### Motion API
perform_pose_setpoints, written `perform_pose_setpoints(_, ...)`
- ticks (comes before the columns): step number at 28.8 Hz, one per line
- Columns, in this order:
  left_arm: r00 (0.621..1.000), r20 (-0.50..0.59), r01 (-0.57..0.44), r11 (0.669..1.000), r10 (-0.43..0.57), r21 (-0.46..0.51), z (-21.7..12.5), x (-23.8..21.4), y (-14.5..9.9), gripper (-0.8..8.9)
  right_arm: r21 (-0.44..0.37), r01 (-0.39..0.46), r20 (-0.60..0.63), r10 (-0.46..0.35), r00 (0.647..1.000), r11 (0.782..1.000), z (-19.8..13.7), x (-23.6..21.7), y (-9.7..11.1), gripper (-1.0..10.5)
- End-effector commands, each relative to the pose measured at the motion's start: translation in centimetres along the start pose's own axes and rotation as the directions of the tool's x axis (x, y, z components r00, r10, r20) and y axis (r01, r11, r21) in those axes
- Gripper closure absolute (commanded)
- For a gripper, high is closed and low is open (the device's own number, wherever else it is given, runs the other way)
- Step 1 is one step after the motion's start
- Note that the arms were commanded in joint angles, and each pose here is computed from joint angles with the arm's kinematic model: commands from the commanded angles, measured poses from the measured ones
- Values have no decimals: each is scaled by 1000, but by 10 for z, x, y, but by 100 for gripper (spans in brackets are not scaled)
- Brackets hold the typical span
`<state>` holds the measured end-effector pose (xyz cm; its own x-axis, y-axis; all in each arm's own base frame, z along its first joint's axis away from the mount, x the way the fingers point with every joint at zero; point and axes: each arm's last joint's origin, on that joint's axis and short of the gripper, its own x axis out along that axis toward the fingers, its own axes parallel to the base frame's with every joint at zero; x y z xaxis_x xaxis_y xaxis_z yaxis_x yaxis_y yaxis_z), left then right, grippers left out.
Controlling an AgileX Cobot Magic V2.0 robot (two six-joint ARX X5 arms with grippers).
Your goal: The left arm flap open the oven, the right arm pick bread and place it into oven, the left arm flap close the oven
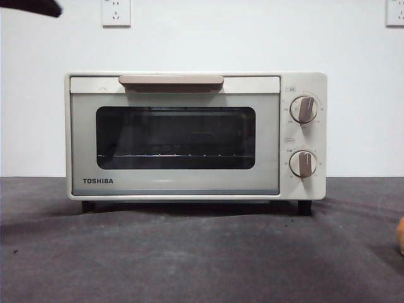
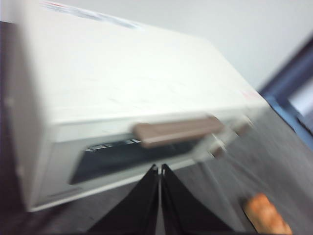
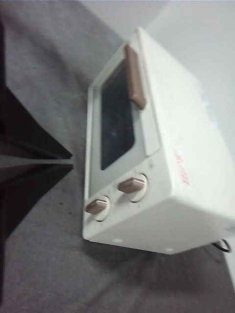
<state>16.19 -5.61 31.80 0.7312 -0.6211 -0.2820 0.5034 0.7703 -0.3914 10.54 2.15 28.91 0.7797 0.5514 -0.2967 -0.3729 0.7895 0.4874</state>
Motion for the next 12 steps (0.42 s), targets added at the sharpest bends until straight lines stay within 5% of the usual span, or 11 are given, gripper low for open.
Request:
perform_pose_setpoints(1,999,-27,40,994,-37,102,8,1,-9,796,-101,-15,-30,12,999,995,13,-2,8,935)
perform_pose_setpoints(5,990,-107,113,981,-96,156,8,-2,-20,796,-176,-58,-96,41,995,983,24,-1,18,935)
perform_pose_setpoints(12,942,-181,310,940,-284,140,4,-8,-33,794,-271,-263,-192,216,957,926,25,0,32,935)
